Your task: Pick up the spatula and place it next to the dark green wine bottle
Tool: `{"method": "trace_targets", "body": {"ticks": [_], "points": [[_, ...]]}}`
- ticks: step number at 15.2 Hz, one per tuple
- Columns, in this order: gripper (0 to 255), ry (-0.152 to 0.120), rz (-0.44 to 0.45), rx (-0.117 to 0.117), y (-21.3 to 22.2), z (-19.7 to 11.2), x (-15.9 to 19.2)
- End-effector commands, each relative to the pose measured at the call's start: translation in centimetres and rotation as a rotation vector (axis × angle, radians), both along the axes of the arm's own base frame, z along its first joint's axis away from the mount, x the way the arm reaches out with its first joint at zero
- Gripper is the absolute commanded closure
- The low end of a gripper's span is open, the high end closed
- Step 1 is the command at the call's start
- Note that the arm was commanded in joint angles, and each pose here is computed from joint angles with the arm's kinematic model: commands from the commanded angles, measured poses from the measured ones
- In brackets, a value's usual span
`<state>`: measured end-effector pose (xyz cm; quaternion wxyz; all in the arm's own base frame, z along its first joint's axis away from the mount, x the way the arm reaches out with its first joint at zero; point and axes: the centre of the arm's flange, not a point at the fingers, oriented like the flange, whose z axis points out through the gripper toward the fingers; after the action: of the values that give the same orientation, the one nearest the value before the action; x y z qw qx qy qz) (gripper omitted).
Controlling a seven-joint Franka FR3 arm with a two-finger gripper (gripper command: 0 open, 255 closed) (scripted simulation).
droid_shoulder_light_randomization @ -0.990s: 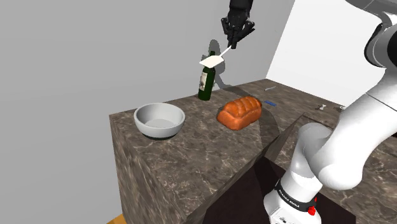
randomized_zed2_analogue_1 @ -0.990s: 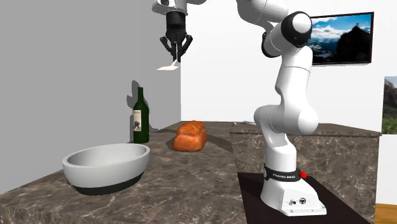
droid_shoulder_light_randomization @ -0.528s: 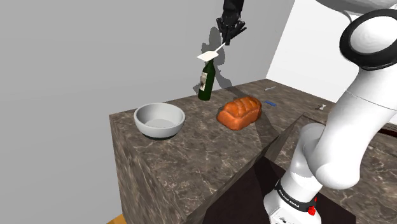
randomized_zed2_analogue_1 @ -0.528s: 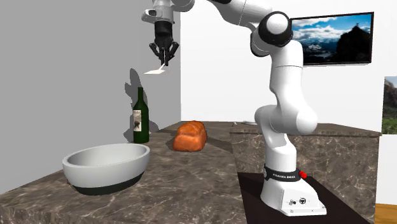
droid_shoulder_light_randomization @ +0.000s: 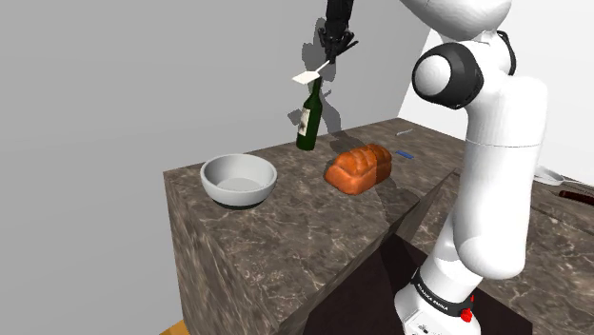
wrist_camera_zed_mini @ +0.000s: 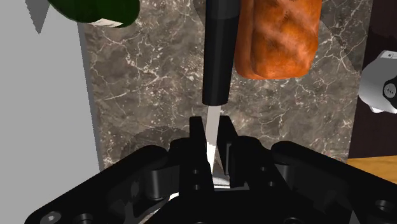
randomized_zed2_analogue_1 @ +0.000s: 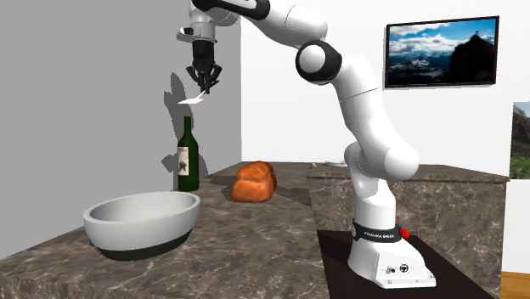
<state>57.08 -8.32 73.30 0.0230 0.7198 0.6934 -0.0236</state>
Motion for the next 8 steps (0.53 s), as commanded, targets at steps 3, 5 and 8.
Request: {"method": "trace_targets", "body": {"ticks": [3,5,8], "points": [[255,0.0,0.006,0.0,-0.4,-1.9,0.7],[255,0.0,0.006,0.0,-0.4,-2.9,0.7],[255,0.0,0.006,0.0,-0.4,-4.5,0.7]]}}
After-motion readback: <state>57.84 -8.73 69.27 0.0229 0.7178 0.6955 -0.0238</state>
